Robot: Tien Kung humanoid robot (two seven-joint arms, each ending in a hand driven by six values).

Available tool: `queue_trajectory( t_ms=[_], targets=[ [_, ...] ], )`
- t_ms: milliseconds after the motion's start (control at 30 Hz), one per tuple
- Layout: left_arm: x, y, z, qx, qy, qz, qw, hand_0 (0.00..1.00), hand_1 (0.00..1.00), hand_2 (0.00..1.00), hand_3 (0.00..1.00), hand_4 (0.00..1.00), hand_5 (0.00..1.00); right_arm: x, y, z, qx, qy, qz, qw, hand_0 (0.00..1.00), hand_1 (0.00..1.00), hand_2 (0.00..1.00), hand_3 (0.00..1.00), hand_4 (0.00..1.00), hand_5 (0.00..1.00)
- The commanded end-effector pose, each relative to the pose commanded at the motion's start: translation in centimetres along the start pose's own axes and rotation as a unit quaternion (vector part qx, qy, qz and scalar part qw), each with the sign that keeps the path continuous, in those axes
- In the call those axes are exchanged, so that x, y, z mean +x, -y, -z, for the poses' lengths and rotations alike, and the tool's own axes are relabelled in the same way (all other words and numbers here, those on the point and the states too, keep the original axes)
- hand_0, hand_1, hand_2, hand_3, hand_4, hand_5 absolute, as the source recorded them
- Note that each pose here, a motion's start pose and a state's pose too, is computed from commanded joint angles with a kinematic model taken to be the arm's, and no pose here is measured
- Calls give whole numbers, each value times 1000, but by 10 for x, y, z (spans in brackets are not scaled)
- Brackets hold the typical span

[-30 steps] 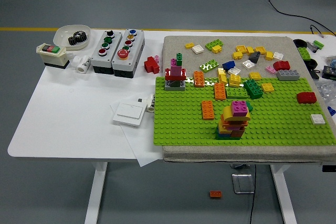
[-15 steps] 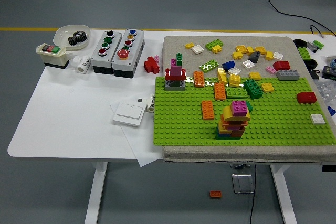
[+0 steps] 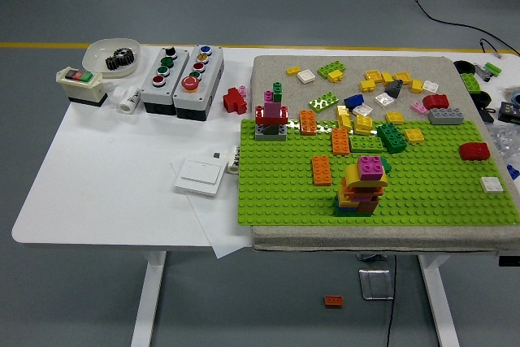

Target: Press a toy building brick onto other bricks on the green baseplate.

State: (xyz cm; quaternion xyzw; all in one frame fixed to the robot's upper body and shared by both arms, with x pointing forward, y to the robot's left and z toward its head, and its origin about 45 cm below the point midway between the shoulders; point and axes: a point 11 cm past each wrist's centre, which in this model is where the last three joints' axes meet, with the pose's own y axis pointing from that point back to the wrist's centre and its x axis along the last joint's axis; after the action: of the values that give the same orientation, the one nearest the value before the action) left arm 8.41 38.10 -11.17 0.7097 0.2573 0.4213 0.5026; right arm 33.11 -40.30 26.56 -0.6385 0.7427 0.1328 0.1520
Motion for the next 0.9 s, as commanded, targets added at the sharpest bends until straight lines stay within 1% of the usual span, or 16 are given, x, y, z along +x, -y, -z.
queue_trajectory(
  t_ms=[567,900],
  targets=[
    [7,-1,-6,-5,8,-5,1000,834,793,772,586,644,661,-3,0,-1,2,-25,11,1000,840,795,836,854,998,872],
    [7,-1,-7,-6,7,-5,1000,825,791,774,585,642,658,-4,0,0,4,-31,13,999,839,796,836,848,998,874]
  ],
)
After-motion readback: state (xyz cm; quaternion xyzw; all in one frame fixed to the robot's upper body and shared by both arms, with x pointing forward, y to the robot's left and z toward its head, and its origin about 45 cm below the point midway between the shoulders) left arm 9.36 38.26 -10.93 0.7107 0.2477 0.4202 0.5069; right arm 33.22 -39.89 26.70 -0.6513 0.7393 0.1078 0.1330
